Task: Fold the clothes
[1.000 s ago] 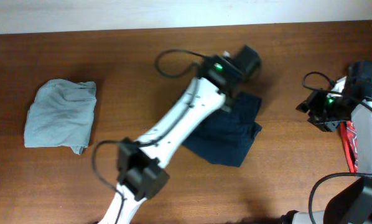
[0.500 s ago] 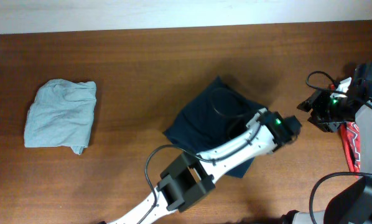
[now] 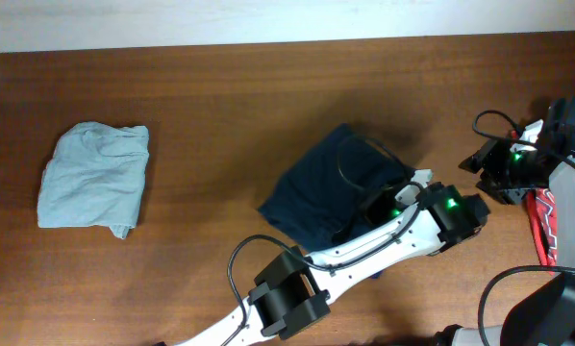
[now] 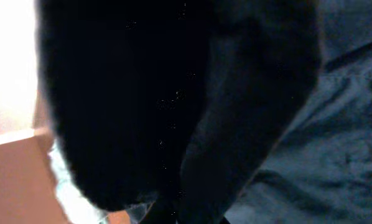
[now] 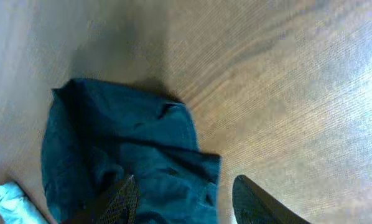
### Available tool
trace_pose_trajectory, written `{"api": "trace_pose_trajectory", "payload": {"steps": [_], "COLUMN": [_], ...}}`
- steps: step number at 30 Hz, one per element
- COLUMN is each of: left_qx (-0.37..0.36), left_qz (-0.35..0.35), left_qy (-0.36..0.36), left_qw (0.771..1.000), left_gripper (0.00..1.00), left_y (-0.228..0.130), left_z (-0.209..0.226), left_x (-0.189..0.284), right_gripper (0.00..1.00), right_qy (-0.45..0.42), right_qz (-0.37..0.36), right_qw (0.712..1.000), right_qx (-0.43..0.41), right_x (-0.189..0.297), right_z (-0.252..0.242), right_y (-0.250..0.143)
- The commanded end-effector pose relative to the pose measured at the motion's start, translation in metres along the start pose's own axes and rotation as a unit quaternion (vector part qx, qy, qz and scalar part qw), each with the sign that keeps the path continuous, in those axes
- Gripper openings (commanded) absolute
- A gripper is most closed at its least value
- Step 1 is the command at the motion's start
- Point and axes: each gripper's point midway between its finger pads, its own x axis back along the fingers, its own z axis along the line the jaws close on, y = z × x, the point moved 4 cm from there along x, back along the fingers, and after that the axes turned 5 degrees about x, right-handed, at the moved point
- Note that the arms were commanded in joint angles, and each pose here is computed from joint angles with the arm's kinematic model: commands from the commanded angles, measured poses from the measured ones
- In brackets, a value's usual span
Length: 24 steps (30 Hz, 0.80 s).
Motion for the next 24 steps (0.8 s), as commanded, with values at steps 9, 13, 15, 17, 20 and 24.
{"api": "trace_pose_trajectory", "payload": {"steps": [9,13,15,17,20,24], "left_qx": [-0.047,-0.065,-0.067,-0.071,-0.045,0.003], "left_qz": [0.000,0.002,-0.005,-0.009,-0.016,-0.012], "left_qy": [-0.196,-0.178,-0.140,-0.108,-0.041,-0.018], "left_qw": [0.980,0.982,0.988,0.992,0.998,1.000], "left_gripper": [0.32,0.66,0.69,0.70,0.73,0.87], "left_y": [-0.001,-0.003,-0.002,-0.001,0.003,0.011], "left_z": [-0.059,-0.058,-0.044,-0.031,0.002,0.044], "left_x": [0.024,0.017,0.015,0.016,0.018,0.012], "right_gripper": [0.54,0.54,0.54,0.54,0.55,0.60], "right_qy": [0.004,0.003,0.003,0.003,0.003,0.003], "right_qz": [-0.020,-0.020,-0.021,-0.020,-0.020,-0.020], "right_qw": [1.000,1.000,1.000,1.000,1.000,1.000], "right_qx": [-0.007,-0.007,-0.007,-0.003,0.002,0.010], "right_x": [0.005,0.005,0.005,0.005,0.005,0.005], "right_z": [-0.007,-0.007,-0.007,-0.007,-0.007,-0.007], "right_y": [0.009,0.009,0.009,0.009,0.009,0.009]}}
